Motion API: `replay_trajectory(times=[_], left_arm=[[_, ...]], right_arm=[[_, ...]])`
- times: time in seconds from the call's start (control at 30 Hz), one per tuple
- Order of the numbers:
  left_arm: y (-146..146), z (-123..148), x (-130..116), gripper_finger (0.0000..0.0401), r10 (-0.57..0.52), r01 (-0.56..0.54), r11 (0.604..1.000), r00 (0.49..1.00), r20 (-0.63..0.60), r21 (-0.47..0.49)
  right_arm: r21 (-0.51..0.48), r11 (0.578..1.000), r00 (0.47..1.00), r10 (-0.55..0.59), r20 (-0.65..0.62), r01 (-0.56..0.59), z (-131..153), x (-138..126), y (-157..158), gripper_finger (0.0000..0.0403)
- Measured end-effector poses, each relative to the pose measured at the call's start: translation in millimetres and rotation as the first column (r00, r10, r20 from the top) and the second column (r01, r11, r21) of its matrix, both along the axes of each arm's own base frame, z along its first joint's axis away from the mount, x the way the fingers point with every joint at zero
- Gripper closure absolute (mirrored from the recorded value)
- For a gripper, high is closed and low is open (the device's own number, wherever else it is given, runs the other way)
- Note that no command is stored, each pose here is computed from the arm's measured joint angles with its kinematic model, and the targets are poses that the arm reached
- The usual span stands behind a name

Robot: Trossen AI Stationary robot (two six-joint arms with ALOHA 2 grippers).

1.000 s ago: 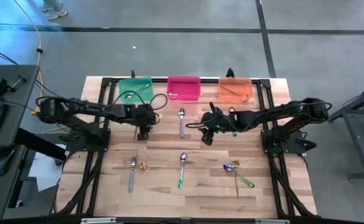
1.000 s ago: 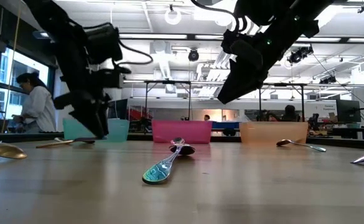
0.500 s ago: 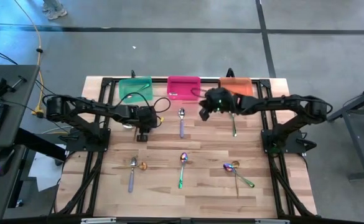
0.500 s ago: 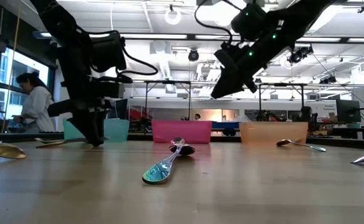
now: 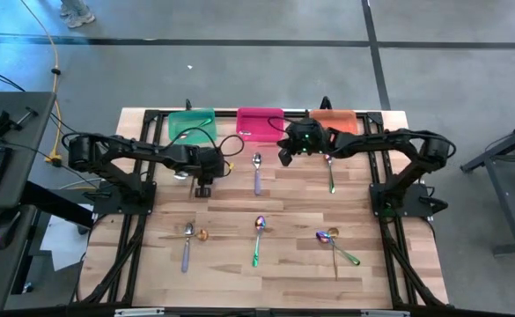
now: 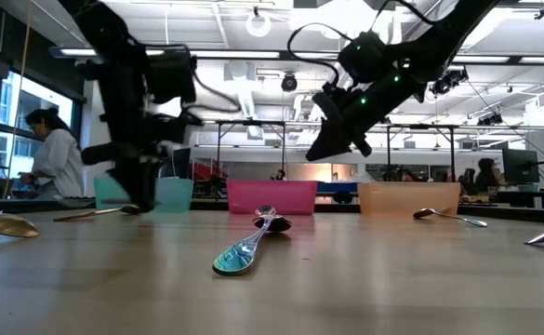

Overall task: Sort silverware by color (type)
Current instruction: Put the purple spoon into the red bin

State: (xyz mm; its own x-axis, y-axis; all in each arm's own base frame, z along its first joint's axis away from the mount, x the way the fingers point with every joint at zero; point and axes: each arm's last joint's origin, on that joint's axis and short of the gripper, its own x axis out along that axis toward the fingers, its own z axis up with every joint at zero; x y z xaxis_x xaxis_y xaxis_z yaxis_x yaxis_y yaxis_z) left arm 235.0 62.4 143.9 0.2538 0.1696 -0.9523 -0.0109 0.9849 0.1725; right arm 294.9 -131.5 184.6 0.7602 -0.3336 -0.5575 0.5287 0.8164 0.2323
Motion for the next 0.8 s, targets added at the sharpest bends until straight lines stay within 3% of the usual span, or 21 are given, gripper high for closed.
replay_trajectory(times=[0.2,0.53,0.7,0.8], left_arm=[[0.4,11.2,6.9,0.0345,-0.007,0.009,0.999,0.999,0.036,-0.050],[6.6,37.9,22.4,0.0345,0.003,0.001,0.999,0.996,0.091,-0.045],[24.0,58.0,34.7,0.0345,0.051,-0.049,0.999,0.975,0.216,-0.014],[40.8,76.3,44.6,0.0345,0.069,-0.079,0.997,0.935,0.349,0.014]], right_arm=[[0.029,0.999,0.999,-0.035,0.000,0.035,-2.5,-1.4,-4.0,0.0402],[0.012,0.999,0.999,-0.043,-0.003,0.043,-2.2,-1.4,-4.3,0.0403],[-0.001,0.999,0.999,-0.035,-0.009,0.035,-2.1,-1.3,-4.4,0.0403],[-0.003,0.999,0.999,-0.034,-0.009,0.034,-2.1,-1.3,-4.4,0.0403]])
